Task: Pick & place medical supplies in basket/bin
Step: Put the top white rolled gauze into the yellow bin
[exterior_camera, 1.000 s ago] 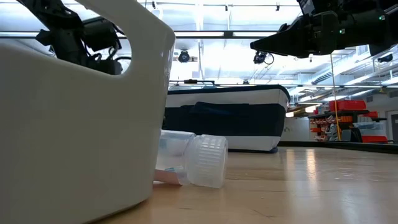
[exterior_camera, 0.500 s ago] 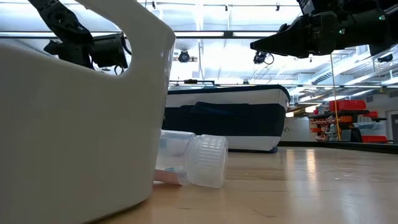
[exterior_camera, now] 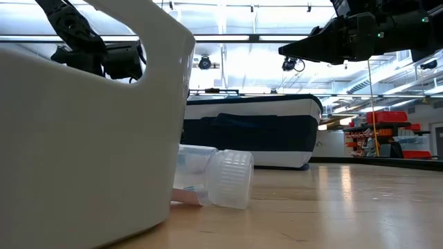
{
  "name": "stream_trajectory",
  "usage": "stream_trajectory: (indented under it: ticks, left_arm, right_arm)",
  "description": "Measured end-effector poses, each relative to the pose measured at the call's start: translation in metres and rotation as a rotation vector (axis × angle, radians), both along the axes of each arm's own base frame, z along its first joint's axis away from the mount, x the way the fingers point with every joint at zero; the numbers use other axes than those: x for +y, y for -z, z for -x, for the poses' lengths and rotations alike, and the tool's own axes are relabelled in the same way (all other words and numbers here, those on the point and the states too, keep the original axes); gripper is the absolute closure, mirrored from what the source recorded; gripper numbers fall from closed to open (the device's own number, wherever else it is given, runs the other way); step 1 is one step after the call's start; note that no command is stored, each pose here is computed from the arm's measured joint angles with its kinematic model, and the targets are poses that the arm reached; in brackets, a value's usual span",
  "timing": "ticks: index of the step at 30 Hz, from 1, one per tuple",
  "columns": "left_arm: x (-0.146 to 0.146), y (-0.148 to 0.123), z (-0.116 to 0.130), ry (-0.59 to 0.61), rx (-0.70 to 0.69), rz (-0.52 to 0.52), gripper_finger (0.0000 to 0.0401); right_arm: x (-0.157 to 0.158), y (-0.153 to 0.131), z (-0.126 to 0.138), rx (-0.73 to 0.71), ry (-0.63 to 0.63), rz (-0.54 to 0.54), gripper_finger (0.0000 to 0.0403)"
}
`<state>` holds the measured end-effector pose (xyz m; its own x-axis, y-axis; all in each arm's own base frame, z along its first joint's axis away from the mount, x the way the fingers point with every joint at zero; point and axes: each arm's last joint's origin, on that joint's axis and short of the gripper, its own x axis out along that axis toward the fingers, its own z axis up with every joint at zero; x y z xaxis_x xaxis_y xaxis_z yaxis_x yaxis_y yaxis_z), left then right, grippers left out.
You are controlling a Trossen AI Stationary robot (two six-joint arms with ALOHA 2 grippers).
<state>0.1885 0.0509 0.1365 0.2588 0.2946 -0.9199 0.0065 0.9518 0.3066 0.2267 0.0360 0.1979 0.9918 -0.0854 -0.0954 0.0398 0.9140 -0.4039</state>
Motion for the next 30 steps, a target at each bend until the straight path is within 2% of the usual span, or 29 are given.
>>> stream_trajectory:
  ticks: [11, 15, 18, 24, 30]
  left_arm:
    - [0.0, -0.001, -0.003, -0.057, -0.045, 0.034, 0.0358]
    - [0.002, -0.009, -0.009, -0.157, -0.109, 0.073, 0.0358]
    - [0.002, -0.013, -0.013, -0.177, -0.146, 0.144, 0.0358]
    - [-0.005, -0.023, -0.024, -0.064, -0.295, 0.261, 0.0358]
    - [-0.02, -0.037, -0.034, 0.14, -0.651, 0.279, 0.0358]
  right_arm:
    - [0.0, 0.0, 0.0, 0.0, -0.001, 0.0, 0.0231]
    - [0.0, 0.0, 0.0, 0.0, -0.001, 0.0, 0.0231]
    - [0.0, 0.0, 0.0, 0.0, -0.001, 0.0, 0.0231]
    - [0.0, 0.0, 0.0, 0.0, -0.006, -0.005, 0.0231]
    - [0.0, 0.001, 0.0, 0.01, -0.004, -0.008, 0.0231]
